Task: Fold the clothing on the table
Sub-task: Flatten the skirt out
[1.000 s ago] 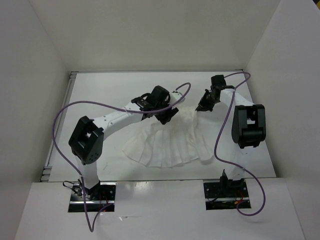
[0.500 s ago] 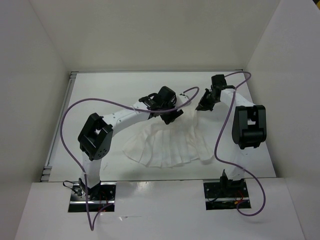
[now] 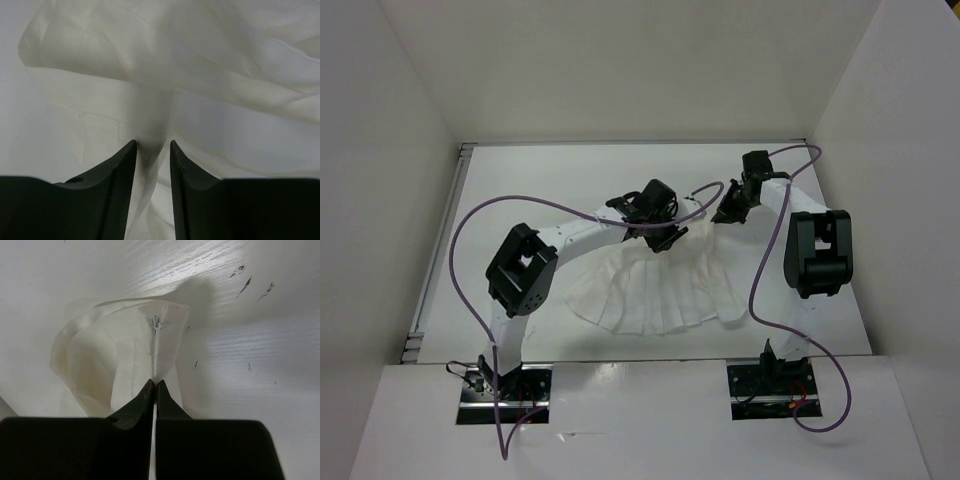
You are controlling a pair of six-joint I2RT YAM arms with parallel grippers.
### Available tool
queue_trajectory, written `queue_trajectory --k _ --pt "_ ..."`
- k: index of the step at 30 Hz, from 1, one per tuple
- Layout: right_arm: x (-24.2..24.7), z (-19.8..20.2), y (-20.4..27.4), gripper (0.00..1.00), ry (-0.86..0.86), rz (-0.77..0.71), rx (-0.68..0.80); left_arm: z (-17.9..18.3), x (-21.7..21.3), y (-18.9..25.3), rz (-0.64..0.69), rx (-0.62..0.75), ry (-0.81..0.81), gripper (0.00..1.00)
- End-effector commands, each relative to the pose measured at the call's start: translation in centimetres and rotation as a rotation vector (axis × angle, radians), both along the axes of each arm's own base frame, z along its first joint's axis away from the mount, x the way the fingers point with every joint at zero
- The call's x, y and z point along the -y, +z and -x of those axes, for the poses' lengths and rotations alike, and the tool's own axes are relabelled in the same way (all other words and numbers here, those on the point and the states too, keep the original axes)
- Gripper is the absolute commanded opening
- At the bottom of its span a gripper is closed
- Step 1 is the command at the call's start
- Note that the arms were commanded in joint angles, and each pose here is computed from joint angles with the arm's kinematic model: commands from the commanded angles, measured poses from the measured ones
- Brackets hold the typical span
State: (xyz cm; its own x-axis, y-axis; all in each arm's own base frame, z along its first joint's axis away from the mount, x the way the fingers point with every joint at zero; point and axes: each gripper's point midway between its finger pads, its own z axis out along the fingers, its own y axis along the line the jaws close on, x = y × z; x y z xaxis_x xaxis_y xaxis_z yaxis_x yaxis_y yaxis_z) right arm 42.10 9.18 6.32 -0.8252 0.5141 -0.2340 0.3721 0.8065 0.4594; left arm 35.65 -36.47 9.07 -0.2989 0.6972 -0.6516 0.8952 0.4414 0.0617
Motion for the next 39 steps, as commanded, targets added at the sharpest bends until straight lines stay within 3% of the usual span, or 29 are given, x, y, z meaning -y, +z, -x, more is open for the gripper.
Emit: queue_trajectory --k 1,3,4,6,8,13,16,19,25,32,39 --pt "-0.4 -0.3 0.8 0.0 0.033 0.001 0.046 -1.8 1.6 -0.2 0.026 0.064 -0.008 0.38" --pt "-0.6 -0.3 0.8 0.0 0.037 -0.007 0.045 -2.4 2.0 -1.1 0.026 0.055 0.015 0.28" --pt "-0.6 -0.1 0.8 0.0 0.037 -0.007 0.036 -2.8 2.5 -0.6 0.046 0.054 0.032 0.1" --pt "-0.5 -0.1 1.1 0.0 0.045 -0.003 0.048 -2.9 2.8 0.1 0.062 0.048 0.049 0.0" --pt "-0.5 0.1 1.4 0.0 0.045 -0.003 0.048 -2.7 3.0 3.4 0.123 0.069 0.06 0.0" --pt "0.6 0.3 2.4 0.0 0.047 0.001 0.072 -5.7 -1.4 12.7 0.345 0.087 0.221 0.0" --pt "1.5 0.6 3.2 0.0 0.044 0.002 0.088 -7.5 -5.7 13.9 0.455 0.018 0.372 0.0" --pt "1.9 1.4 2.5 0.0 0.044 -0.012 0.06 -9.1 -9.7 12.4 0.516 -0.04 0.552 0.0" --pt "1.4 1.8 2.7 0.0 0.075 -0.034 0.067 -11.0 -12.3 8.0 0.538 -0.19 0.69 0.0" --pt "1.3 0.0 7.2 0.0 0.128 -0.021 0.199 -14.1 -13.1 8.8 0.619 -0.253 0.71 0.0" --pt "1.5 -2.5 17.2 0.0 0.213 0.021 0.452 -17.4 -14.9 20.2 0.8 -0.178 0.628 0.0"
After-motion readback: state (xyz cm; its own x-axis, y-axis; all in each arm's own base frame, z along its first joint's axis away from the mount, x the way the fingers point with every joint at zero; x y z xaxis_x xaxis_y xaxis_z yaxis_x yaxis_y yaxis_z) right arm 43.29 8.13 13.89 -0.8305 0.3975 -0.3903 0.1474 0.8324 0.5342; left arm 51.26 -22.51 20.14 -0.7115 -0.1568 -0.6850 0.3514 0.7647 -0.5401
